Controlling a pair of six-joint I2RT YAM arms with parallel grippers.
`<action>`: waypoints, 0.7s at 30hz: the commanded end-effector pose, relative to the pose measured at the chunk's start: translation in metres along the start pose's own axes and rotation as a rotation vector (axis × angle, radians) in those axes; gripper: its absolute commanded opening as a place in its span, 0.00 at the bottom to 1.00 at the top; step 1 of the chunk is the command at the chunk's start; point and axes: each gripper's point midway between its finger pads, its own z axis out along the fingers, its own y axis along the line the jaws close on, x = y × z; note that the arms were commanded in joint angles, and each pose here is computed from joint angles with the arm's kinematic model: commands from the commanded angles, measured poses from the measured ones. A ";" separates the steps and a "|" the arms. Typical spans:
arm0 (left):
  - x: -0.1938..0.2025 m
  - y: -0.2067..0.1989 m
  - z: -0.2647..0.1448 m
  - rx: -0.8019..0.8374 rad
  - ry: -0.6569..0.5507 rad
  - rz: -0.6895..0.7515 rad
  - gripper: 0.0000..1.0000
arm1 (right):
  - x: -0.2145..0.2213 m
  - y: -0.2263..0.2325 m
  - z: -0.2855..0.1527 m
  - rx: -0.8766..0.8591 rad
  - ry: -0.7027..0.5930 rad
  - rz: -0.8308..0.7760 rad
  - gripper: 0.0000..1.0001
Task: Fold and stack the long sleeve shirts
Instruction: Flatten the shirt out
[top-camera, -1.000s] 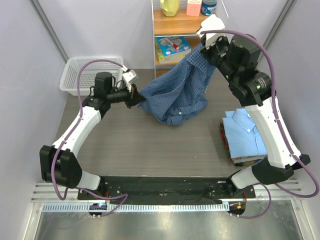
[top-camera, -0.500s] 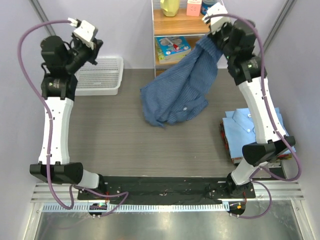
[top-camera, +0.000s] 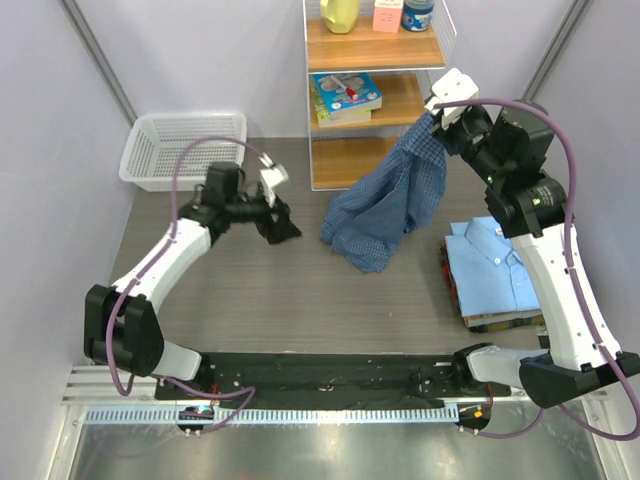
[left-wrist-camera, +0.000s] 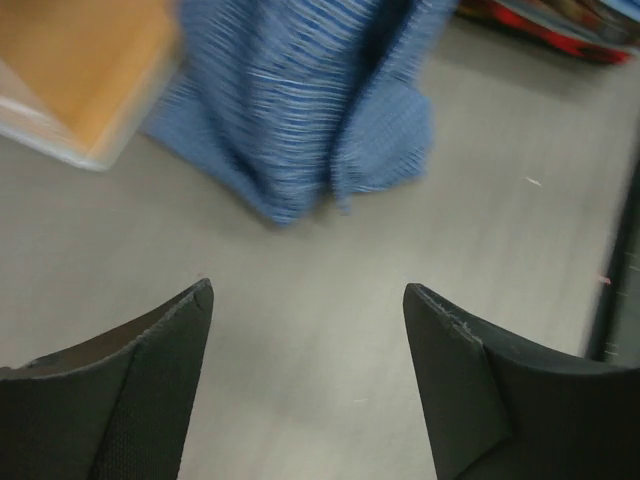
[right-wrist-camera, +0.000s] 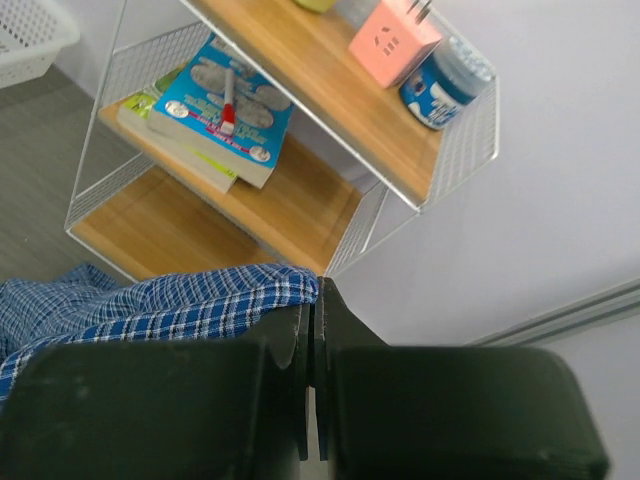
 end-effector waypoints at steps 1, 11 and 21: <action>-0.003 -0.041 0.046 0.112 -0.059 0.001 0.73 | 0.000 0.004 0.001 -0.003 -0.012 0.026 0.01; 0.031 -0.043 0.110 0.221 0.010 0.035 0.73 | -0.003 0.002 0.008 -0.006 -0.008 0.043 0.01; 0.062 -0.037 0.162 0.297 0.034 0.052 0.73 | -0.008 -0.008 0.010 0.021 -0.004 0.028 0.01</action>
